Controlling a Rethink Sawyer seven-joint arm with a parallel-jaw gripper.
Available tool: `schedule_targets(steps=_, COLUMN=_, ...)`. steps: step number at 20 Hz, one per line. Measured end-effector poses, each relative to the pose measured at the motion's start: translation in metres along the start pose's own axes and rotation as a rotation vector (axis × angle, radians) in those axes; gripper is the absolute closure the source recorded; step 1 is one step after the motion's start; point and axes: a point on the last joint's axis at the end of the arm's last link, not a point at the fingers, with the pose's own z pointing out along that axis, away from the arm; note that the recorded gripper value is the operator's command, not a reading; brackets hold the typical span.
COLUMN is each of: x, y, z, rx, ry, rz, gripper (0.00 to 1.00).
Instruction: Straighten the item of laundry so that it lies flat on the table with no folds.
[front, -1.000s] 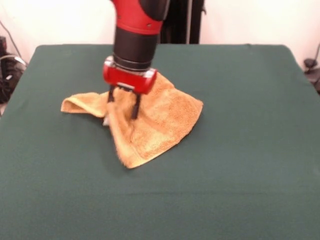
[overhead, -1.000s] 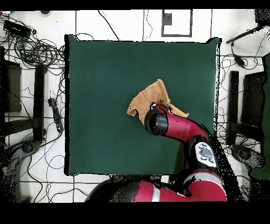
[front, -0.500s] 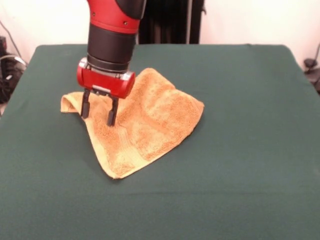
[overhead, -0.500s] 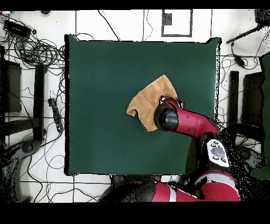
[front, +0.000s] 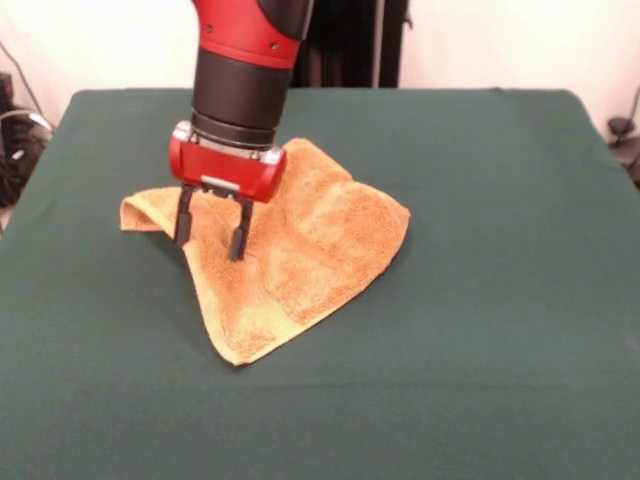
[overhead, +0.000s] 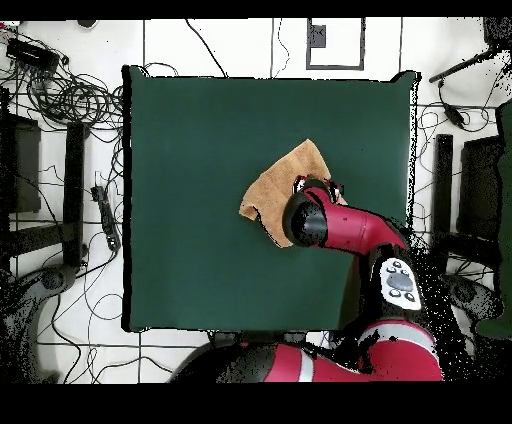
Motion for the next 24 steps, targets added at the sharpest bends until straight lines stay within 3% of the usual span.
schedule_targets(steps=7, x=-0.01, y=0.034, z=-0.025, rx=-0.012, ry=-0.046, rz=-0.055, gripper=0.0)
schedule_targets(steps=9, x=-0.021, y=0.053, z=-0.054, rx=-0.024, ry=-0.078, rz=-0.079, gripper=0.0)
schedule_targets(steps=16, x=-0.045, y=0.086, z=-0.104, rx=-0.042, ry=-0.132, rz=-0.105, gripper=0.0)
schedule_targets(steps=20, x=-0.052, y=0.094, z=-0.116, rx=-0.047, ry=-0.154, rz=-0.109, gripper=0.0)
schedule_targets(steps=24, x=-0.05, y=0.092, z=-0.114, rx=-0.048, ry=-0.145, rz=-0.095, gripper=0.0)
